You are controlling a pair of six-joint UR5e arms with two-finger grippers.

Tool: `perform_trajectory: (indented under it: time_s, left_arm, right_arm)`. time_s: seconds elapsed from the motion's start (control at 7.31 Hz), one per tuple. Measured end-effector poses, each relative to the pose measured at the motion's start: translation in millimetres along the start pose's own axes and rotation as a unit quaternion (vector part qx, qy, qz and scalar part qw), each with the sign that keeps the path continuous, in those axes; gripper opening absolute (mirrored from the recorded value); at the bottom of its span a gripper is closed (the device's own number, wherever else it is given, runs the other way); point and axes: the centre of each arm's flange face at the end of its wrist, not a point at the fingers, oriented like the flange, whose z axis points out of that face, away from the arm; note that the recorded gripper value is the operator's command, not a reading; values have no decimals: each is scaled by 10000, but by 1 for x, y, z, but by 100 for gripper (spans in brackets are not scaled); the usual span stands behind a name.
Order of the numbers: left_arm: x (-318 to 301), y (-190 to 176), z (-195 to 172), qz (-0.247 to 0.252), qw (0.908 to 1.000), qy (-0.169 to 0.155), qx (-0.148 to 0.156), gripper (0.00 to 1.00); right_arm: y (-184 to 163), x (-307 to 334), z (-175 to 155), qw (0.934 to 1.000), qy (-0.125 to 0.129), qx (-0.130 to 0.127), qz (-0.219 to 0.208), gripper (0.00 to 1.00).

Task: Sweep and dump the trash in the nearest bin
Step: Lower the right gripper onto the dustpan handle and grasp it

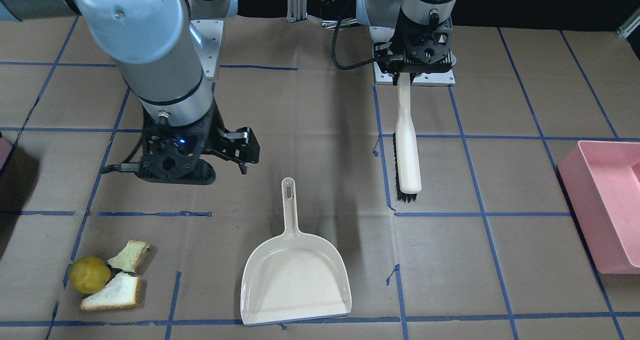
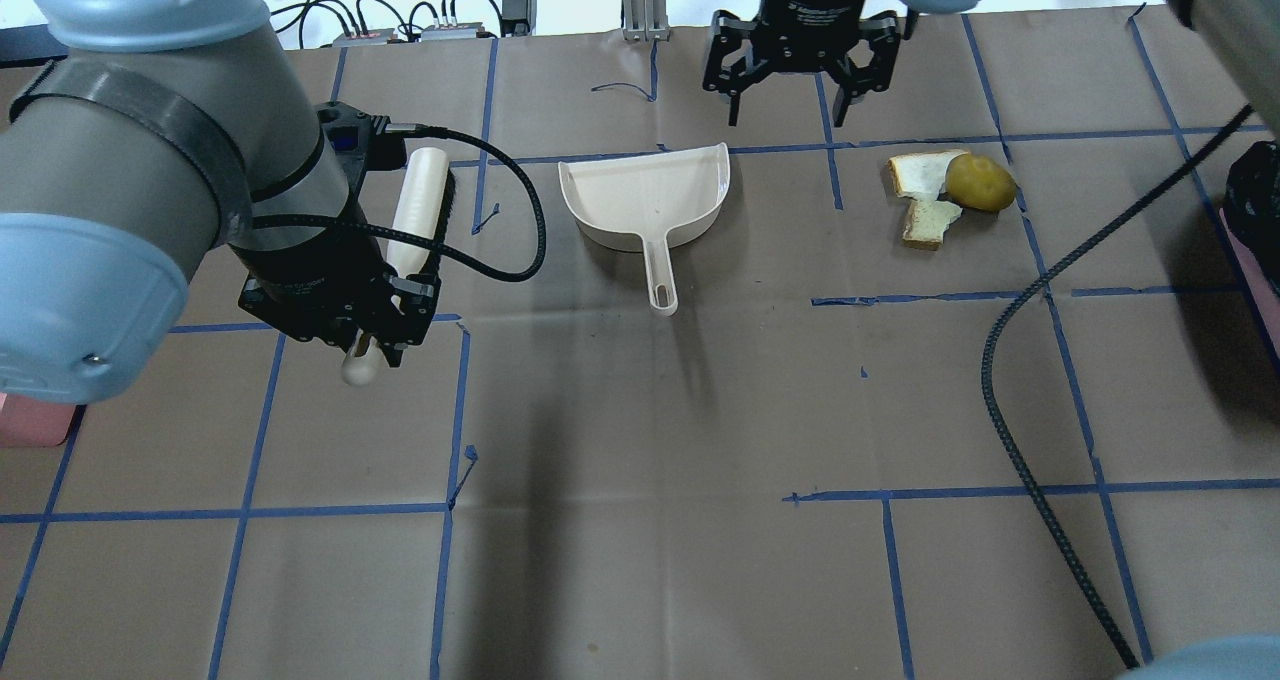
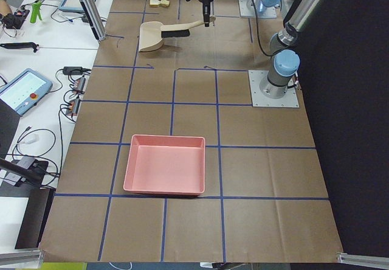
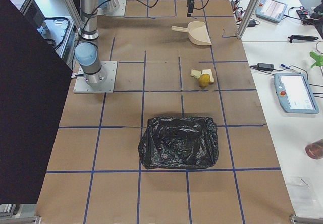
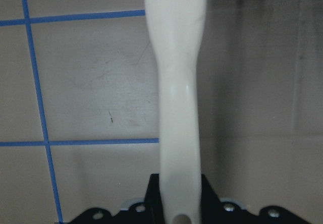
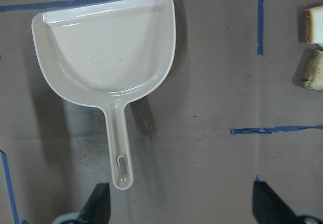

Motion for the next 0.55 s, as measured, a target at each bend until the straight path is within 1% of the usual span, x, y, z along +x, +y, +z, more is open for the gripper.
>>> perform_trajectory:
  time_s: [0.27, 0.55]
  left_arm:
    - [3, -7, -2, -5, 9999, 99, -98, 0]
    - [5, -8, -2, -5, 9997, 225, -115, 0]
  right_arm:
    - [-12, -54, 36, 9999, 23, -75, -123, 100]
    - [-13, -76, 61, 9998, 59, -173, -110, 100]
